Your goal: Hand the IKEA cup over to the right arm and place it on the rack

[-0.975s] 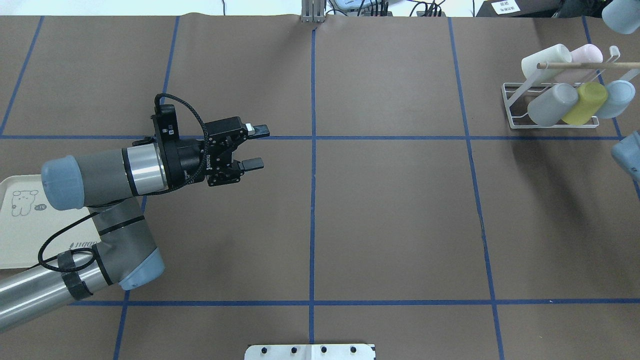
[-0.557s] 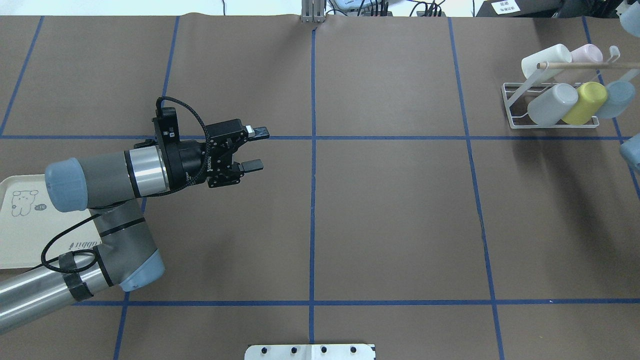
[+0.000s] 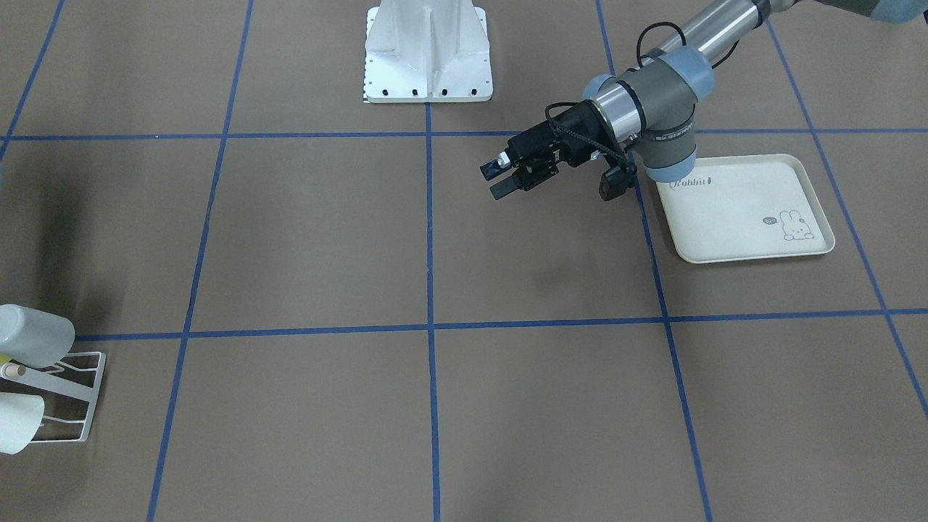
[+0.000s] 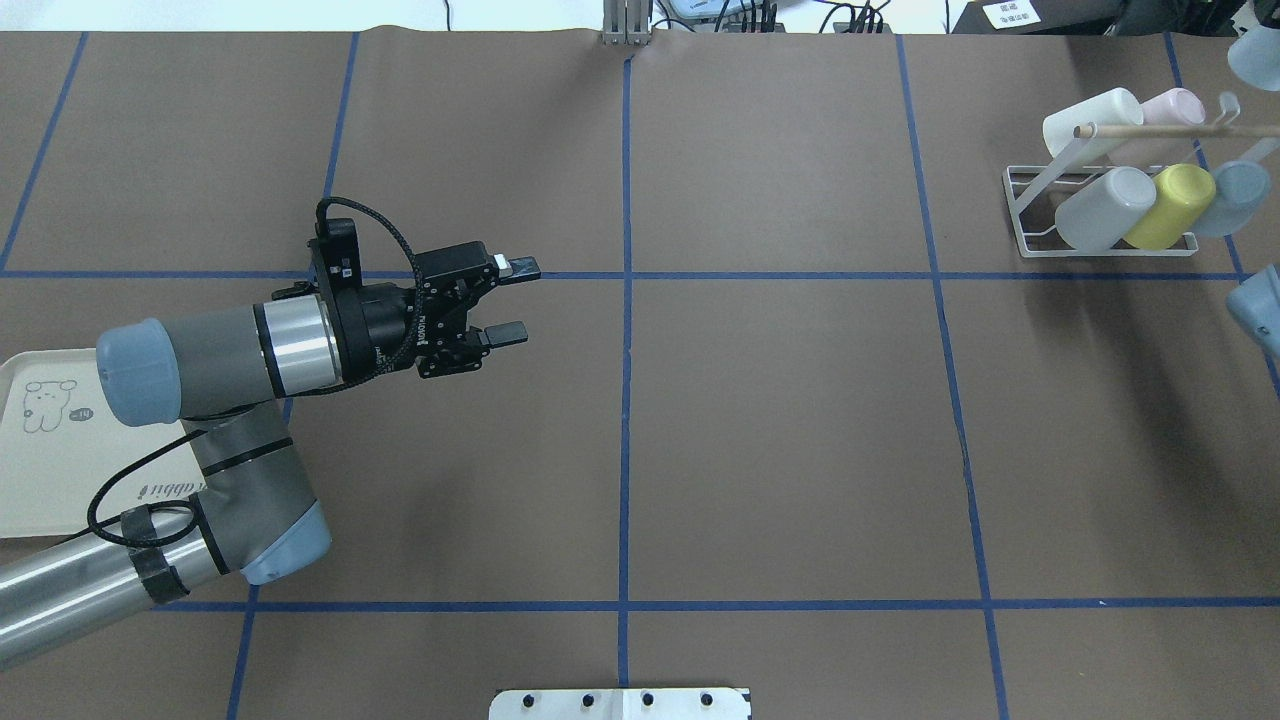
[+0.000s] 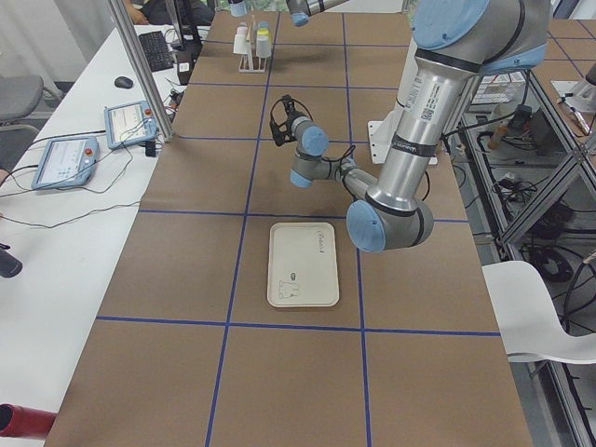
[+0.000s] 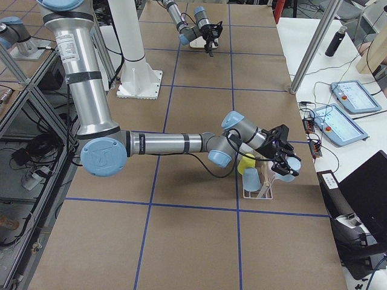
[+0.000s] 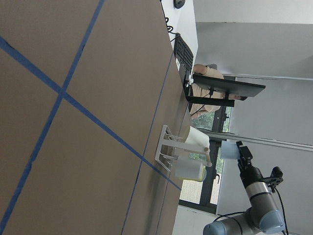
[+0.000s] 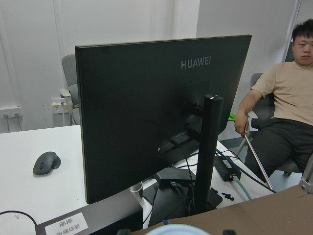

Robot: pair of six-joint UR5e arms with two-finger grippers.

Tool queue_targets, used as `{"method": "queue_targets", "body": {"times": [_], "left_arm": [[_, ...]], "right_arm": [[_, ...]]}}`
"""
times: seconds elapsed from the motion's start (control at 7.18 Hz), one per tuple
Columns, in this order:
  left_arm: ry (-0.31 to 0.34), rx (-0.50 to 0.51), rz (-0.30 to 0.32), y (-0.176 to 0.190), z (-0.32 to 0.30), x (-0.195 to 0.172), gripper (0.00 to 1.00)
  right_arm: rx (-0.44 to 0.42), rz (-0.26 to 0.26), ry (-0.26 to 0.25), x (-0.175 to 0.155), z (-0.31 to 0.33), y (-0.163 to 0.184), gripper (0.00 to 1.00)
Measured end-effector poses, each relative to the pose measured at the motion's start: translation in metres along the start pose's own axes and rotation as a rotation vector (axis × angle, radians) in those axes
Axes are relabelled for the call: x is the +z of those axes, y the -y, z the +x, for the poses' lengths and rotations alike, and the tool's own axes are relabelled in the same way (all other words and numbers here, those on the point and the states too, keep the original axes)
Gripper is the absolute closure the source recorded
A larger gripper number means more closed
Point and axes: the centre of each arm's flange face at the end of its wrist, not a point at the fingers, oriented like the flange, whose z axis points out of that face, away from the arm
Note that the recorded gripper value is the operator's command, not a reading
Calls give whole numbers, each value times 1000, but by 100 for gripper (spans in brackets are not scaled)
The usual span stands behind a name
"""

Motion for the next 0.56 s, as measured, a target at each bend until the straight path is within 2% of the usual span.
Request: {"method": "queue_targets", "body": {"times": [0.56], "left_arm": [[1, 0, 0, 0, -1, 0, 1]], "right_arm": [[-11, 2, -22, 6, -3, -20, 87]]}}
